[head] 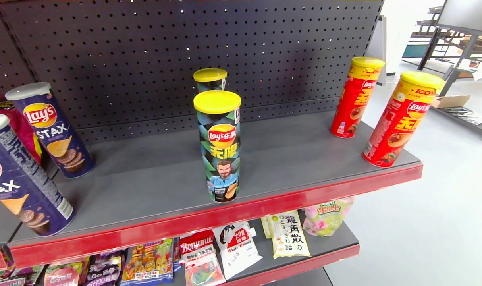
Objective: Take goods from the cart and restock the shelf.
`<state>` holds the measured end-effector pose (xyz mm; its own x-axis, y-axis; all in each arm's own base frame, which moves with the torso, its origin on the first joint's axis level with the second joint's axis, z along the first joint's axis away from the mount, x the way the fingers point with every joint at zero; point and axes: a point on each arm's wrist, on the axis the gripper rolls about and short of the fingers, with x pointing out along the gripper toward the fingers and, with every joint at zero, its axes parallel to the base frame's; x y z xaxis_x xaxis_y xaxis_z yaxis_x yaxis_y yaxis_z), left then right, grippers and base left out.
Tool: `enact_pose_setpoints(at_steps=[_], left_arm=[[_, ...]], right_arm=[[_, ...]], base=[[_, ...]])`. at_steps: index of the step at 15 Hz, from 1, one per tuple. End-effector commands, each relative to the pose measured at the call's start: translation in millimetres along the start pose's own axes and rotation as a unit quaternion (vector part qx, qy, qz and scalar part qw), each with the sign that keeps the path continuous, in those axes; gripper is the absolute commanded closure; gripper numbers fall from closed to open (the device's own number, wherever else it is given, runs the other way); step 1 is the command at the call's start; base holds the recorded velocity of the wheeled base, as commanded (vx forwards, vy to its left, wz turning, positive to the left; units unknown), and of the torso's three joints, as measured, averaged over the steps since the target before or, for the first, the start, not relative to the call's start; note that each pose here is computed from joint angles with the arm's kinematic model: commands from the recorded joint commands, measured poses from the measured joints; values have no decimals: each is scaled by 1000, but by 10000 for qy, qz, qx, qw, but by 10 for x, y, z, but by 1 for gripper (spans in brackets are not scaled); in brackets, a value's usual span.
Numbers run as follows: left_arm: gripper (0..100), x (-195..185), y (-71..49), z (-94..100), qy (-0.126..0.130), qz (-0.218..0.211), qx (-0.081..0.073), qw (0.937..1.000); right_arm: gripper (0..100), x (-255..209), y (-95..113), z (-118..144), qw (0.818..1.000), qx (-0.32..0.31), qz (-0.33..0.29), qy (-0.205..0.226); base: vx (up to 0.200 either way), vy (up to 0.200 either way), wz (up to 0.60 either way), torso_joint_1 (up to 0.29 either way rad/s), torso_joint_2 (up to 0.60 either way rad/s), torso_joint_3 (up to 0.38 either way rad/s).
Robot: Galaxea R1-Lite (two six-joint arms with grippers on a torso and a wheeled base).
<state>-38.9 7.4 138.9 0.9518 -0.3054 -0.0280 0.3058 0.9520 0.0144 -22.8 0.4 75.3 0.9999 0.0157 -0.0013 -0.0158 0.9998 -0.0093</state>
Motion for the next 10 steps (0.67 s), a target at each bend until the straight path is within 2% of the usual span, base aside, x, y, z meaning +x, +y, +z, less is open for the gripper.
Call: enact_pose_setpoints(at_steps=[1,6,9,10], left_arm=[[0,2,0,-20,13,10,-15,10000],[0,-6,0,-6,-33,11,-27,10000],[0,20,7,-93,99,147,-20,9998],[0,28,27,-91,169,629,-10,9979]], right_arm=[[0,0,-2,-1,10000,24,-48,9],[0,0,-2,-1,10000,32,-48,9],[0,0,-2,0,10000,47,-40,1],[0,0,-2,0,10000,47,-40,1]], base=[[0,0,600,2,2,2],[0,0,600,1,2,0],[0,0,0,0,0,0],[0,0,0,0,0,0]])
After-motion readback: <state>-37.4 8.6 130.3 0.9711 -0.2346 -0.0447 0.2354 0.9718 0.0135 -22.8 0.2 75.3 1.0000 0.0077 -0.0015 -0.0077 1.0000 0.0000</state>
